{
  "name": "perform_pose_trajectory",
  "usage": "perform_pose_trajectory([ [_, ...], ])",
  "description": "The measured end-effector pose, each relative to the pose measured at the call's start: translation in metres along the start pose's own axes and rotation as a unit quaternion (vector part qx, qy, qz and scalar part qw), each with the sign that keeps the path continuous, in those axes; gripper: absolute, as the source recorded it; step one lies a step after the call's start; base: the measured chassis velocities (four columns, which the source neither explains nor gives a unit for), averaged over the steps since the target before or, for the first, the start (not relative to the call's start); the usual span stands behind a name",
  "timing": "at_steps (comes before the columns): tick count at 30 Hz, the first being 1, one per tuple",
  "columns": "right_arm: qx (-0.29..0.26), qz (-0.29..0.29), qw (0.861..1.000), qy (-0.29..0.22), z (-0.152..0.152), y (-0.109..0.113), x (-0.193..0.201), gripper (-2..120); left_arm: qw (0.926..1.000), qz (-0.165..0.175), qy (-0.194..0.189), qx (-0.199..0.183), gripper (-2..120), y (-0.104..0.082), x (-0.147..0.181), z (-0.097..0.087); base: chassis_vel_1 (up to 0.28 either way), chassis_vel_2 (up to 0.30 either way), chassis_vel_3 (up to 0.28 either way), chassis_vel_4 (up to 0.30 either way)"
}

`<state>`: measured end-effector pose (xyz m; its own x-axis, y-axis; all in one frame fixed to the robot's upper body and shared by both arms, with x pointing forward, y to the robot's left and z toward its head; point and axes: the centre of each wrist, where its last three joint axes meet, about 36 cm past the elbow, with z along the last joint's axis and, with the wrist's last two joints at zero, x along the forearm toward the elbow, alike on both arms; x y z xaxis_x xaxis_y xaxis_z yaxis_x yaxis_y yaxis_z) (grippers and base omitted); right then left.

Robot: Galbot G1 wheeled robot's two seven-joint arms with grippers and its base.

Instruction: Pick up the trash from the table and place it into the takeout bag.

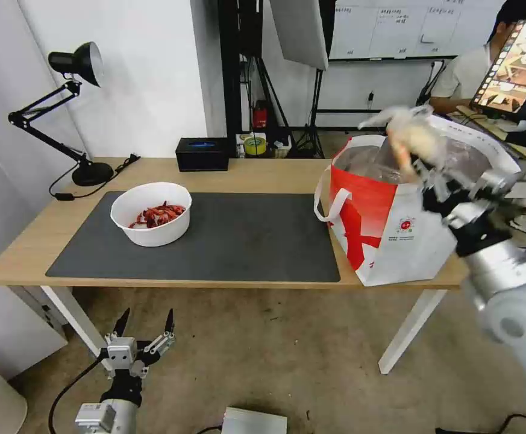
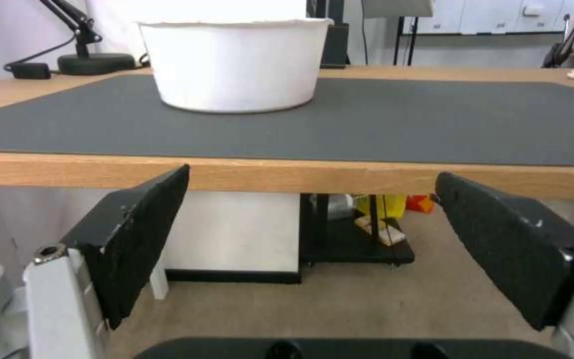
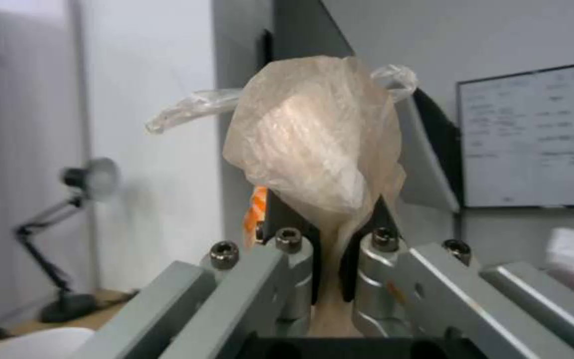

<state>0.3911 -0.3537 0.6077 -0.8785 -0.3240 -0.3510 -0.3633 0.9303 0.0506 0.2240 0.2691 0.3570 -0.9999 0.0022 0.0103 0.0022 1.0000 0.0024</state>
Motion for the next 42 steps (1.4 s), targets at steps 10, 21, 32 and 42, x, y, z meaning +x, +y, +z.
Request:
perform_pose_trajectory([
  [10, 0.046, 0.069, 0.994, 0.066, -0.048, -0.049, -0.051, 3, 1.0000, -0.002, -0.005, 0.007, 100, 0.000, 0.000, 0.002, 0.000, 0.000, 0.000, 0.000],
  [21, 0.016, 0.090, 0.976, 0.197, -0.090, -0.069, -0.088, 3, 0.9998, -0.005, -0.011, 0.013, 100, -0.002, -0.003, 0.001, 0.000, 0.000, 0.000, 0.000],
  [32, -0.029, 0.131, 0.941, 0.310, -0.085, -0.076, -0.108, 3, 0.9997, 0.000, -0.011, 0.020, 100, -0.008, -0.004, 0.002, 0.000, 0.000, 0.000, 0.000],
  [42, -0.058, 0.161, 0.926, 0.337, -0.055, -0.077, -0.124, 3, 0.9997, 0.001, -0.009, 0.021, 100, -0.008, -0.006, 0.005, 0.000, 0.000, 0.000, 0.000],
])
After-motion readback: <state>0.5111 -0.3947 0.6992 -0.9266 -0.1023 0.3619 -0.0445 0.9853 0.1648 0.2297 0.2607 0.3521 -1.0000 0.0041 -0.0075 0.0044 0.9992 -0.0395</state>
